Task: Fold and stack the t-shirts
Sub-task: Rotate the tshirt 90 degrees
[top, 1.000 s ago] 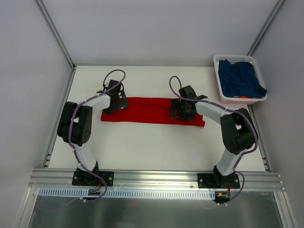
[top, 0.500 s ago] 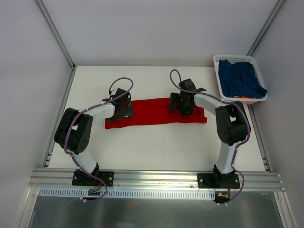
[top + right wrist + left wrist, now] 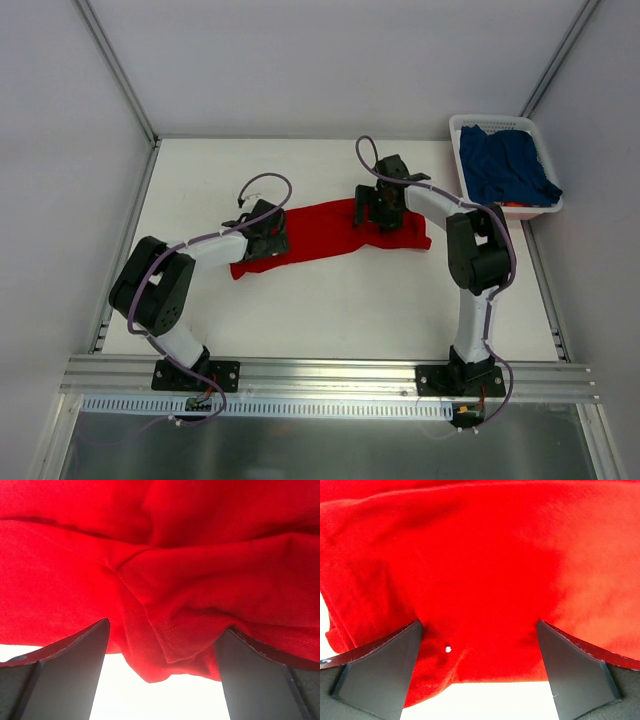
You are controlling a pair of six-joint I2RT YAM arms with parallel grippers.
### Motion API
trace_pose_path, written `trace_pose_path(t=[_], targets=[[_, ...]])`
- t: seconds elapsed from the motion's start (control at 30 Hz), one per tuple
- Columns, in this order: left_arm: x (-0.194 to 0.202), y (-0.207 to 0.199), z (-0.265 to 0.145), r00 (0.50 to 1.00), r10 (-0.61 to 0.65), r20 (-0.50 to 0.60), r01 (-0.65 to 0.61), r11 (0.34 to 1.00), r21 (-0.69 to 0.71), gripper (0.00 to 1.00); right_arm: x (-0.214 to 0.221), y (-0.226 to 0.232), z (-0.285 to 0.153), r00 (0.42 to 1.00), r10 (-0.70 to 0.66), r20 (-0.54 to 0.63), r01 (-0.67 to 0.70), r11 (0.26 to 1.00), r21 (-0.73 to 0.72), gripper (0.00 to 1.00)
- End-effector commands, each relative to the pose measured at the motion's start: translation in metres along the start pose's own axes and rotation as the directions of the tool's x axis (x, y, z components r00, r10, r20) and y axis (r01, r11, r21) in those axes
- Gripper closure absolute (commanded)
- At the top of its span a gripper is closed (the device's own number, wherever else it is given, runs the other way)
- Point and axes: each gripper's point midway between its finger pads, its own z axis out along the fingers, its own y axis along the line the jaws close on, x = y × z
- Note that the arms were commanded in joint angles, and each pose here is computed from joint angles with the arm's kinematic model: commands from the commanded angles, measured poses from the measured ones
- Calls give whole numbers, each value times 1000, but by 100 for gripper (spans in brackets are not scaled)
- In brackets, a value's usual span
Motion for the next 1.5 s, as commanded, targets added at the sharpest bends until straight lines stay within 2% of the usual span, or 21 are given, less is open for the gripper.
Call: trace_pose_path(t=[0.0, 0.57, 0.93, 1.17, 1.47], targets=[[64, -6, -6, 983, -16, -182, 21, 999, 25, 1, -9, -3, 3, 999, -18, -27, 18, 1000, -9, 14], [131, -34, -26, 966, 99, -237, -84, 994, 76, 1, -53, -4, 11, 998, -52, -22, 51, 999, -8, 13], [186, -56, -43, 940, 193, -281, -165, 979, 122, 1, -92, 0, 19, 998, -48, 31, 49, 998, -33, 11], [226, -72, -57, 911, 277, -306, -236, 958, 165, 1, -107, 17, 39, 998, -51, 34, 55, 990, -131, 9], [261, -107, -73, 879, 354, -319, -286, 927, 243, 1, -133, 43, 52, 994, -57, 98, 81, 962, -262, 5]])
